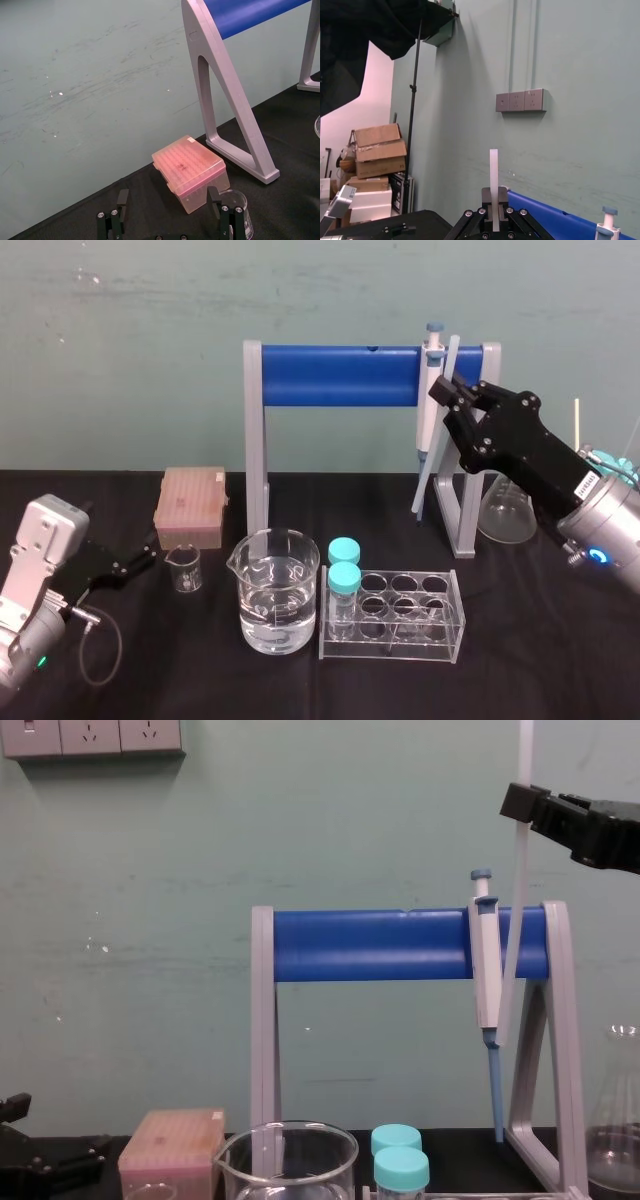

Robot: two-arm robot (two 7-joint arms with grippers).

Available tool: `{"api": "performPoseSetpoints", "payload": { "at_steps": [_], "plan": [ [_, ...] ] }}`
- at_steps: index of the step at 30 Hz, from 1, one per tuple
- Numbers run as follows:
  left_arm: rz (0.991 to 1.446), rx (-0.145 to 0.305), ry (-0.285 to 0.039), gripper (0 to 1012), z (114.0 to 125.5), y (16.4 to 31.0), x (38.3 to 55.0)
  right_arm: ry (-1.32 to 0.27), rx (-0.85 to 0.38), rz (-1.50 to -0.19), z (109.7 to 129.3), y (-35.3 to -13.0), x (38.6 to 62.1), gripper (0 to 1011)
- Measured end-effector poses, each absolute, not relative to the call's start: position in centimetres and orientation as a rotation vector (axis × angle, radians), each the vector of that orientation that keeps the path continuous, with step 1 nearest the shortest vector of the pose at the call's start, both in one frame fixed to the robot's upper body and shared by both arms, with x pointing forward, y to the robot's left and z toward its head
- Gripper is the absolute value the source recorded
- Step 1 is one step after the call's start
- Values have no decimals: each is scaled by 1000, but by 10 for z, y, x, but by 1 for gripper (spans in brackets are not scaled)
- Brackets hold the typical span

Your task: Pick up the stirring rod with one hand, then place it down.

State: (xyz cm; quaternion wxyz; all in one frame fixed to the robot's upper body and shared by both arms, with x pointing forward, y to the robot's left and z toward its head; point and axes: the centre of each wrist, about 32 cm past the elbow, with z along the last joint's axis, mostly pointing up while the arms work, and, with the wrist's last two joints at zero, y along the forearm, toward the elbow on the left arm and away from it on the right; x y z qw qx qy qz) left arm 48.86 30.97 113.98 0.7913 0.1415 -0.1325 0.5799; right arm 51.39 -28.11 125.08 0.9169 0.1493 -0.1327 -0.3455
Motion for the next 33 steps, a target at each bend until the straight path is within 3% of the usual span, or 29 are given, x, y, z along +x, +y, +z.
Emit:
{"api": "performPoseSetpoints", "payload": {
  "at_steps": [25,33],
  "plan": [
    [1248,304,-285,1000,1140,310,489,-266,294,-710,1250,-281,518,62],
    [1248,304,-285,1000,1140,310,489,-220,242,-702,1235,-284,513,62]
  ]
}}
